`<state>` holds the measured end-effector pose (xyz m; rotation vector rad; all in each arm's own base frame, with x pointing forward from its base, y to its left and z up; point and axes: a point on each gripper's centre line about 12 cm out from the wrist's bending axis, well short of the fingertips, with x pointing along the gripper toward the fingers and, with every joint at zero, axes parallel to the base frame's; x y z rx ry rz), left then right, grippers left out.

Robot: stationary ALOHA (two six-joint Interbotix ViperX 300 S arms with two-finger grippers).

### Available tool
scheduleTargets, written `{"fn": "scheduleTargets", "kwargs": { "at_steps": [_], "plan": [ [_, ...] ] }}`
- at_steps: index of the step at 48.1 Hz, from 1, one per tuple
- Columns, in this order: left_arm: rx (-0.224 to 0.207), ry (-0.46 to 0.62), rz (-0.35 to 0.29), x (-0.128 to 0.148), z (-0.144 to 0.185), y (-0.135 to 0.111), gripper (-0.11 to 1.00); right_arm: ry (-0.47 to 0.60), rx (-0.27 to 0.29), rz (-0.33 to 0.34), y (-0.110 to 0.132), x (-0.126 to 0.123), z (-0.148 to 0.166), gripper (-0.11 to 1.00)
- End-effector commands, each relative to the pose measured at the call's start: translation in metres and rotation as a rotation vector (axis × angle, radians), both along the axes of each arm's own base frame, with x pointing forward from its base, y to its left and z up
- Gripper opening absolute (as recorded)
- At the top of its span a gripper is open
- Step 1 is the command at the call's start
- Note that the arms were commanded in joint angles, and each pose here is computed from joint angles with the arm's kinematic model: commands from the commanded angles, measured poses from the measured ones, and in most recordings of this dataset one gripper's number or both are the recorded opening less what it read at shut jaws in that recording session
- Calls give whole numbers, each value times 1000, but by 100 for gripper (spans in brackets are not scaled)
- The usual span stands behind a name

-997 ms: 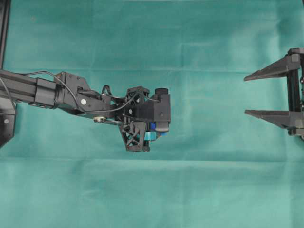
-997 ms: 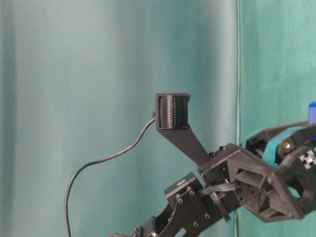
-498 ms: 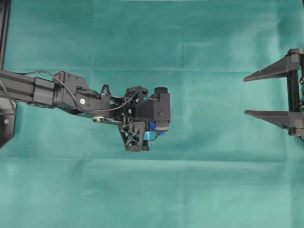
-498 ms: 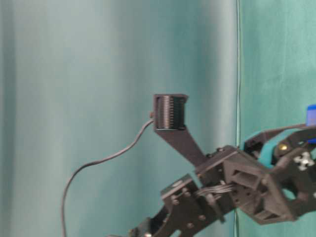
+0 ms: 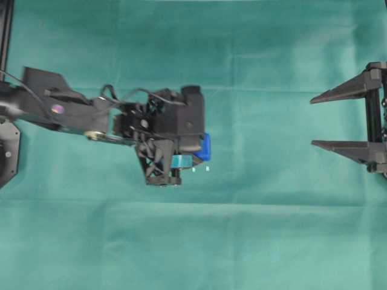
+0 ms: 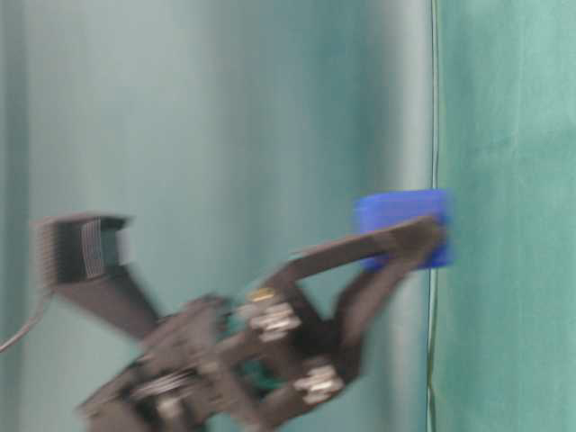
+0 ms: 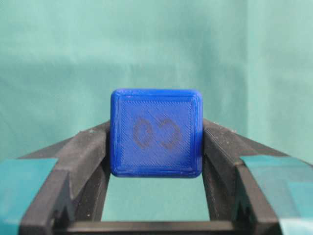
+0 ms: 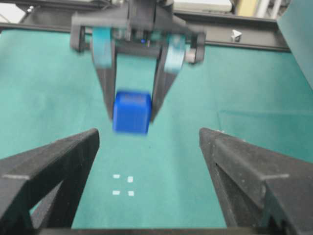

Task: Handover the blue block to the right arm after grasping it with the left arm, then place it in the designated position.
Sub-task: 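Lift the blue cube with the left gripper and rotate it upright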

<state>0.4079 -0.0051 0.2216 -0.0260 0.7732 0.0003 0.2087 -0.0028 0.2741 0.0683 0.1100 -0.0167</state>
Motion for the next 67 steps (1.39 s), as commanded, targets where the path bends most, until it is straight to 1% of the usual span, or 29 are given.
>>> {"fn": "scheduleTargets", "kwargs": {
  "at_steps": [1,10,20,26,67],
  "plan": [
    [4,-89,-6,-2,36,-1,47,-14,0,-2,0,2,5,93],
    [8,-150,-10,-9,68,-1,47,-15,-2,-1,0,2,5,93],
    [12,-184,-10,-17,102,-1,47,-15,-2,-1,0,2,5,93],
    [12,-189,-8,-22,115,0,47,-12,-2,-1,0,2,5,93],
    [13,-183,-7,-23,115,1,47,-9,-2,-1,0,3,4,93]
  ]
}}
